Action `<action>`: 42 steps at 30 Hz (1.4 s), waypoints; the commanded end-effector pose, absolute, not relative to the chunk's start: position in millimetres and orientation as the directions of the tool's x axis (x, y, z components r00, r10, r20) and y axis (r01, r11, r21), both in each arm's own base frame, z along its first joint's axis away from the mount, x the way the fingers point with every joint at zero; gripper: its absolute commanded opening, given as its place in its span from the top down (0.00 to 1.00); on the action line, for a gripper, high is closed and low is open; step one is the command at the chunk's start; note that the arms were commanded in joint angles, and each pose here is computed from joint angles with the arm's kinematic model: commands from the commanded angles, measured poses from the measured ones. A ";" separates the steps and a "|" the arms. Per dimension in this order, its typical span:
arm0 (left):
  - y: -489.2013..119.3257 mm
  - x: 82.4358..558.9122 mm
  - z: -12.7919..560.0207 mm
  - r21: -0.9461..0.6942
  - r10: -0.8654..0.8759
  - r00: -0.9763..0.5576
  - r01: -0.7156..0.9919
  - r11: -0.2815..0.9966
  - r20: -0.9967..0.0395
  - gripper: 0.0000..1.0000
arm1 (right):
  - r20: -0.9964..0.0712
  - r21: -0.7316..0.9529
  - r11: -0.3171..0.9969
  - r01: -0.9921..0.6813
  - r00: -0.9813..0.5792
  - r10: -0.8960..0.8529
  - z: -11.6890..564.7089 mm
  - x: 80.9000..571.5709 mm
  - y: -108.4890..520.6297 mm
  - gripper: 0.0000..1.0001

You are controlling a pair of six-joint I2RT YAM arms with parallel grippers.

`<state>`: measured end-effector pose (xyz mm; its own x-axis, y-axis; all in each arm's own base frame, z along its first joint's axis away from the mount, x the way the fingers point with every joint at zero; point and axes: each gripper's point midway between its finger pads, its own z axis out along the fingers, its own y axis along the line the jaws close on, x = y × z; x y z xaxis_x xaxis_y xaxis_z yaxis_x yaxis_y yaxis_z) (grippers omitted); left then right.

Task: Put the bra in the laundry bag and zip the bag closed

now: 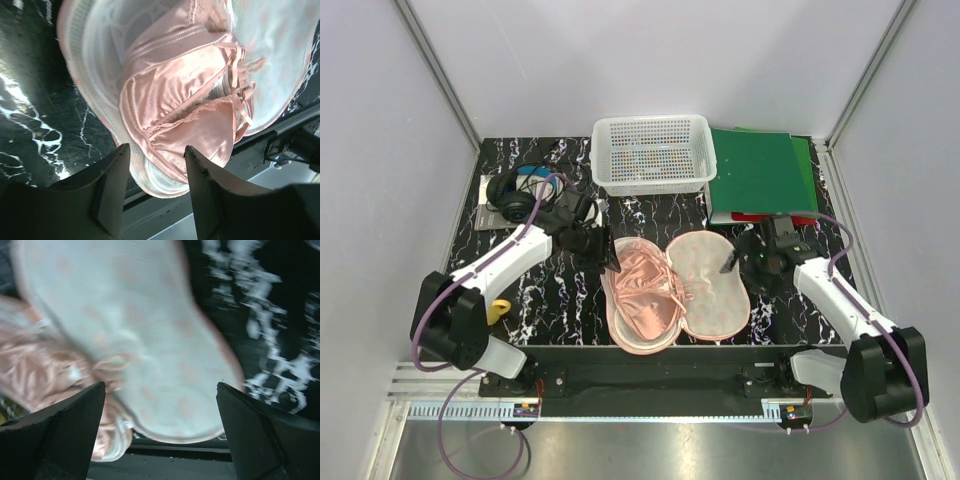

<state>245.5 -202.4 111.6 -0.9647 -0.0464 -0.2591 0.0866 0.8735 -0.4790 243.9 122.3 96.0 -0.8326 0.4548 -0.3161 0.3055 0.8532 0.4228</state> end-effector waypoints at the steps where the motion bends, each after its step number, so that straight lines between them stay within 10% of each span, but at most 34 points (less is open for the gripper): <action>1: -224.2 253.4 124.8 -0.533 -0.028 -0.963 0.123 0.837 -0.267 0.51 | -0.182 0.307 0.781 0.544 -0.772 0.609 51.7 210.6 80.3 0.00; 13: -246.7 240.0 133.2 -0.574 0.018 -0.967 0.166 0.802 -0.254 0.52 | -0.161 0.277 0.786 0.552 -0.780 0.605 9.3 204.0 75.8 0.26; 24: -299.6 248.2 189.7 -0.652 0.083 -0.928 0.316 0.689 -0.362 0.52 | -0.256 0.353 0.809 0.469 -0.783 0.566 50.7 219.7 79.3 1.00; 42: -346.6 247.5 243.7 -0.854 -0.067 -0.972 0.163 0.494 -0.225 0.21 | -0.389 0.568 0.818 -0.093 -0.906 0.167 171.7 205.2 213.7 1.00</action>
<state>249.1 -339.3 216.3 -0.9678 -0.0370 -0.2490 0.1849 0.5668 -0.8028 205.8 183.7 152.2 -0.9013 0.2053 -0.3816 -0.0228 0.8569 0.5150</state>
